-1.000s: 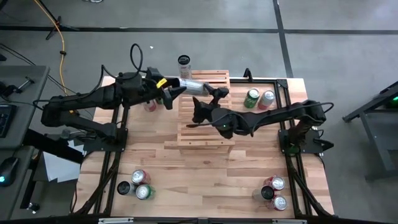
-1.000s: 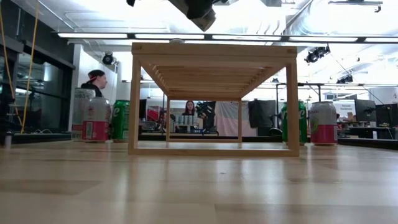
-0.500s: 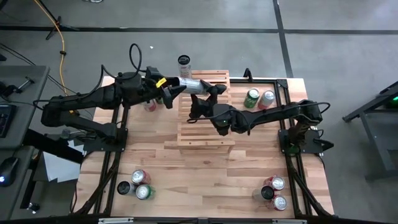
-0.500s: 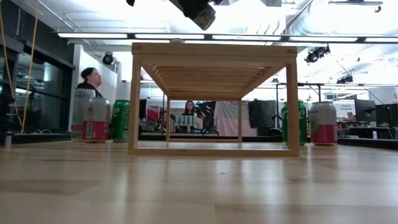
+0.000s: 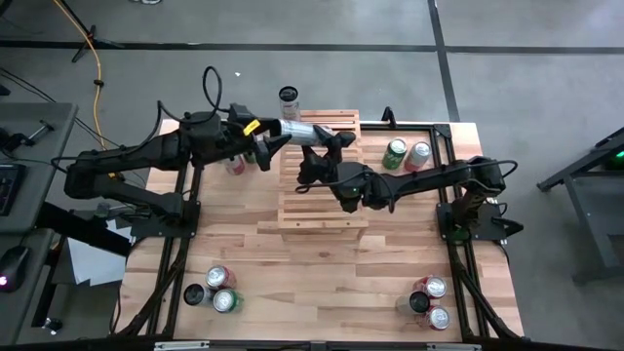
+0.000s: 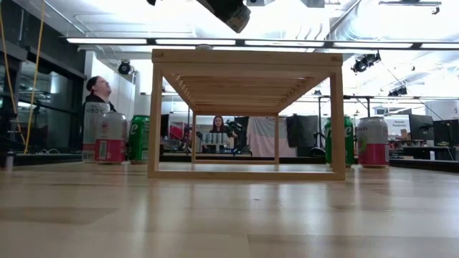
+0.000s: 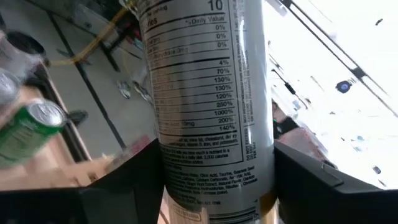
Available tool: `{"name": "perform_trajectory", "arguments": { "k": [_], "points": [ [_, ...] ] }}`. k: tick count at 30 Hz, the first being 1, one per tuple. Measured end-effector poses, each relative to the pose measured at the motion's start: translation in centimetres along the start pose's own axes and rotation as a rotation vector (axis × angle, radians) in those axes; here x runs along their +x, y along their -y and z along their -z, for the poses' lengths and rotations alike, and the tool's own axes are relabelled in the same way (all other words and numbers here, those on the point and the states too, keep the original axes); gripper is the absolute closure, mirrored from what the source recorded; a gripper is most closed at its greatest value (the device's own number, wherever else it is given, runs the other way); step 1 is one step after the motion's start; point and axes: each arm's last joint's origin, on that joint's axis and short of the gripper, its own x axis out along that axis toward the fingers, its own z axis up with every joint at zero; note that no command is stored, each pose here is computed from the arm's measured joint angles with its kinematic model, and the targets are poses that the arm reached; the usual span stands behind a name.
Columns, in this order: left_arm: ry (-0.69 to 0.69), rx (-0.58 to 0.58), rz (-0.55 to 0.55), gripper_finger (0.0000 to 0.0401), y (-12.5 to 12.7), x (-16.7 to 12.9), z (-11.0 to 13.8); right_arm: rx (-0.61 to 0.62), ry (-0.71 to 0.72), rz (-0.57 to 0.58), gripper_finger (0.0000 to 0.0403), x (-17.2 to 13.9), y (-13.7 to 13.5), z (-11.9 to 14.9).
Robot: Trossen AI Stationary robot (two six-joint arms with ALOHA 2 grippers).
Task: Place canned beverage on shelf
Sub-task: Put the top white yellow soda can on the shelf
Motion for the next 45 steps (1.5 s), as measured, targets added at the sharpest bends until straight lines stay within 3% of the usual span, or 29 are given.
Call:
{"name": "perform_trajectory", "arguments": {
  "k": [9, 14, 19, 23, 29, 34, 38, 45],
  "points": [
    [0.048, 0.052, 0.005, 0.0099, -0.6, -2.9, -1.3, -0.108, -0.051, 0.001, 0.0172, 0.0, 0.2, 0.5],
    [-0.009, 0.134, -0.034, 0.0099, -1.4, -4.8, -1.1, -0.112, -0.088, -0.106, 0.0172, -0.2, 1.8, 1.8],
    [-0.002, 0.214, -0.021, 0.0098, -2.1, -5.0, 1.0, 0.043, -0.180, -0.261, 0.0172, -0.6, 5.7, 4.3],
    [0.054, 0.263, 0.077, 0.0098, -2.7, -4.4, 4.6, 0.213, -0.167, -0.342, 0.0172, -0.8, 7.8, 6.5],
    [0.129, 0.266, 0.297, 0.0098, -3.9, -4.2, 10.1, 0.502, 0.079, -0.402, 0.0172, -0.7, 7.2, 12.3],
    [0.188, 0.274, 0.494, 0.0098, -3.7, -5.2, 10.8, 0.823, 0.380, -0.348, 0.0172, 0.6, 7.3, 16.7],
    [0.213, 0.316, 0.592, 0.0098, -3.3, -5.7, 10.6, 0.896, 0.398, -0.380, 0.0172, 2.7, 6.2, 18.8],
    [0.198, 0.339, 0.647, 0.0098, -2.7, -5.9, 11.0, 0.907, 0.412, -0.453, 0.0172, 7.5, 3.8, 17.6]
  ]
}}
